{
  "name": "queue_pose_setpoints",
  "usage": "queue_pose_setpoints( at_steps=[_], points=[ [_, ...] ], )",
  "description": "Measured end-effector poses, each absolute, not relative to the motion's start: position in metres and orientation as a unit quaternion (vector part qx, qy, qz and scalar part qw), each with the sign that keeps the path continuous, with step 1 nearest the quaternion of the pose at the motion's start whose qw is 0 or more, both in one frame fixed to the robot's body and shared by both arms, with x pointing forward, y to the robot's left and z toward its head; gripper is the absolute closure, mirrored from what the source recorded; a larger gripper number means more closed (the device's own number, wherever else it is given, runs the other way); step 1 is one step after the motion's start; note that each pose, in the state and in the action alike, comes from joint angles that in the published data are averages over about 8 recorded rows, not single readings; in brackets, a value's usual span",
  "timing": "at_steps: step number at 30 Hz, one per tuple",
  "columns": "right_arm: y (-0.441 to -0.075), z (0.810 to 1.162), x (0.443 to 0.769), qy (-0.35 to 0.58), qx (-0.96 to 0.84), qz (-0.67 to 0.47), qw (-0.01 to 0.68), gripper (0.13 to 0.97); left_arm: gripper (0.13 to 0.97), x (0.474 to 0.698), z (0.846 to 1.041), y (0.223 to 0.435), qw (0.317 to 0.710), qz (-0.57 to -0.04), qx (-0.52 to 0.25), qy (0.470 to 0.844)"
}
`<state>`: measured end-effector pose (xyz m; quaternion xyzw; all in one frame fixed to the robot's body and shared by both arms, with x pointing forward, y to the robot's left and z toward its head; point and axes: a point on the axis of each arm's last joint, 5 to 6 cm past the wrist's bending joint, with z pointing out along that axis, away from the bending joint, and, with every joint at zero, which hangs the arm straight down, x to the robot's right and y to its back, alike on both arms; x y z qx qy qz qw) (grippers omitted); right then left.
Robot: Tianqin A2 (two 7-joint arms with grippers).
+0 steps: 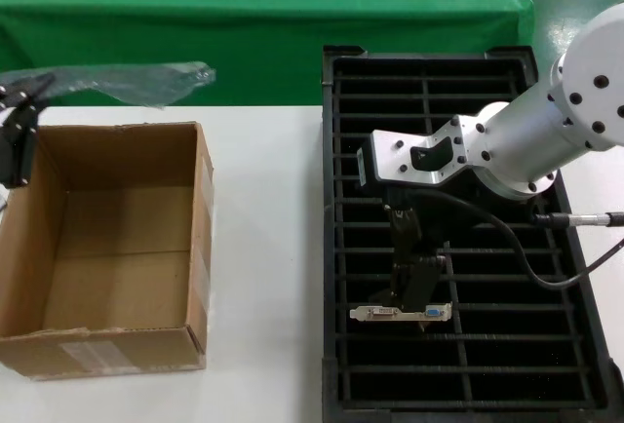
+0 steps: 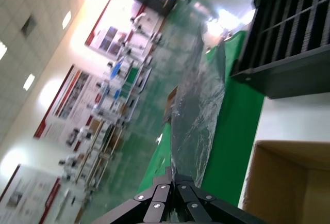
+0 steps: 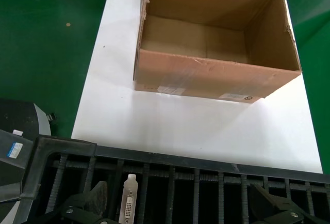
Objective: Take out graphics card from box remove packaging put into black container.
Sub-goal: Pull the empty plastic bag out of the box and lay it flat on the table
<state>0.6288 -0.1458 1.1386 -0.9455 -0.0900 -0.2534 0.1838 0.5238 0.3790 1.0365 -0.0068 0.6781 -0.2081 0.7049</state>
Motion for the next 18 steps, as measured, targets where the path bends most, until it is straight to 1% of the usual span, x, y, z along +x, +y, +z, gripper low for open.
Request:
queue_pose_setpoints(
  at_steps=[4,7,13,16,18],
  points=[
    [-0.146,1.139,0.629,-0.09,-0.945,-0.253,0.184,0.145,0.958,0.528,1.042,0.381,0.713,-0.202,-0.045,0.67],
    [-0.146,1.139,0.629,-0.09,-0.945,-0.253,0.184,0.141,0.958,0.532,1.046,0.39,0.722,-0.185,-0.083,0.661],
    [-0.146,1.139,0.629,-0.09,-0.945,-0.253,0.184,0.13,0.958,0.536,1.05,0.428,0.733,-0.129,-0.188,0.641],
    [-0.146,1.139,0.629,-0.09,-0.945,-0.253,0.184,0.13,0.958,0.534,1.045,0.445,0.725,-0.104,-0.245,0.635],
    [-0.146,1.139,0.629,-0.09,-0.945,-0.253,0.184,0.13,0.958,0.533,1.038,0.452,0.716,-0.09,-0.278,0.634]
  ],
)
